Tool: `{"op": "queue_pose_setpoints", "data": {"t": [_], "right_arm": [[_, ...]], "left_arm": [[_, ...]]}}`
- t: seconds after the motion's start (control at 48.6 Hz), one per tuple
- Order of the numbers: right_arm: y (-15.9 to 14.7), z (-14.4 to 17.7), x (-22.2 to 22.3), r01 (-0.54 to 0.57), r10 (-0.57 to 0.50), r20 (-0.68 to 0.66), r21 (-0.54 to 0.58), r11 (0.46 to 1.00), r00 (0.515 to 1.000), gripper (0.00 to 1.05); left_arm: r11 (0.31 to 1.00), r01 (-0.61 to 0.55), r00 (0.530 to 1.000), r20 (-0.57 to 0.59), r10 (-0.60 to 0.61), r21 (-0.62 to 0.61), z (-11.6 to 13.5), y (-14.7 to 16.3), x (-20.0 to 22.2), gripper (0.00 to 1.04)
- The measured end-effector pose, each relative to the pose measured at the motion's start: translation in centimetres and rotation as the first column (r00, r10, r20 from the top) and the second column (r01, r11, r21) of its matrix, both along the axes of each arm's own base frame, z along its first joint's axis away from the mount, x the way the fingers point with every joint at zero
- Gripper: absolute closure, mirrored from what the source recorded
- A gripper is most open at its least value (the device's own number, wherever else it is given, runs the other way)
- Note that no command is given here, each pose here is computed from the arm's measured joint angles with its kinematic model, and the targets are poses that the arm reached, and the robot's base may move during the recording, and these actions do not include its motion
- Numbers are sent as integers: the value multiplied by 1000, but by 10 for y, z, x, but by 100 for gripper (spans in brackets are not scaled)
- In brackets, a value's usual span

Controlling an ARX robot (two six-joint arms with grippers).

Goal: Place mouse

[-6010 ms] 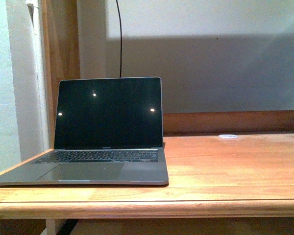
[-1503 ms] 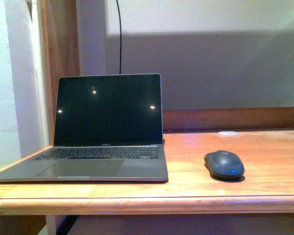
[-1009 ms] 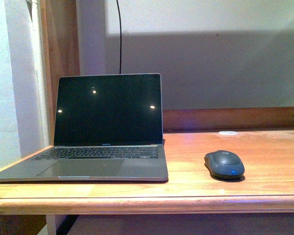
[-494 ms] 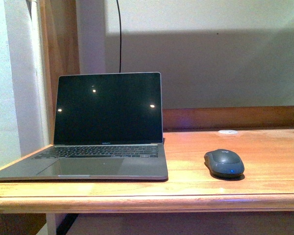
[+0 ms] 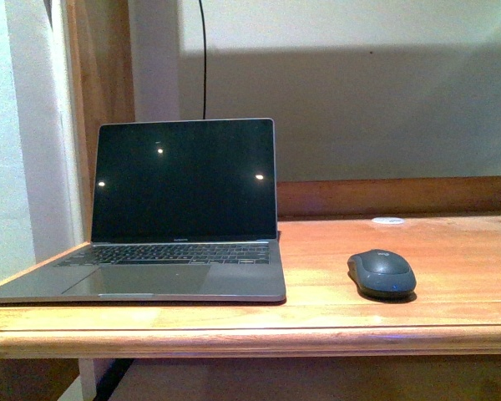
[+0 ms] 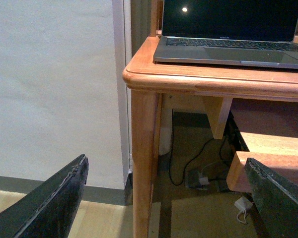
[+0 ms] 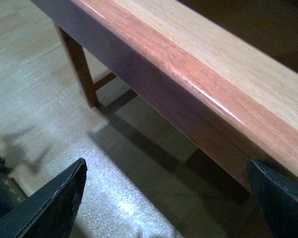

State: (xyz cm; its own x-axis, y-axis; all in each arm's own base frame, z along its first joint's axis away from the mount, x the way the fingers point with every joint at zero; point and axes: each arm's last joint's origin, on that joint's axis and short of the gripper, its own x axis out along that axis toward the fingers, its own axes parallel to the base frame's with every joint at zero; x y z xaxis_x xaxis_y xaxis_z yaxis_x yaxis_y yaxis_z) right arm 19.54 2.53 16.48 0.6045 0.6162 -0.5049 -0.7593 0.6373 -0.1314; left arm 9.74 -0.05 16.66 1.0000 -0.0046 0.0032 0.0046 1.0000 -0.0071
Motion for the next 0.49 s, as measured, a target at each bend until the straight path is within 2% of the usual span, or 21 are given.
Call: {"op": "queue_pose_setpoints", "data": {"t": [0.494], "right_arm": [[72, -10, 71, 257, -257, -2, 47, 965, 966, 7]], "left_arm": [[1000, 0, 1000, 0, 0, 0, 0, 0, 0, 8]]}}
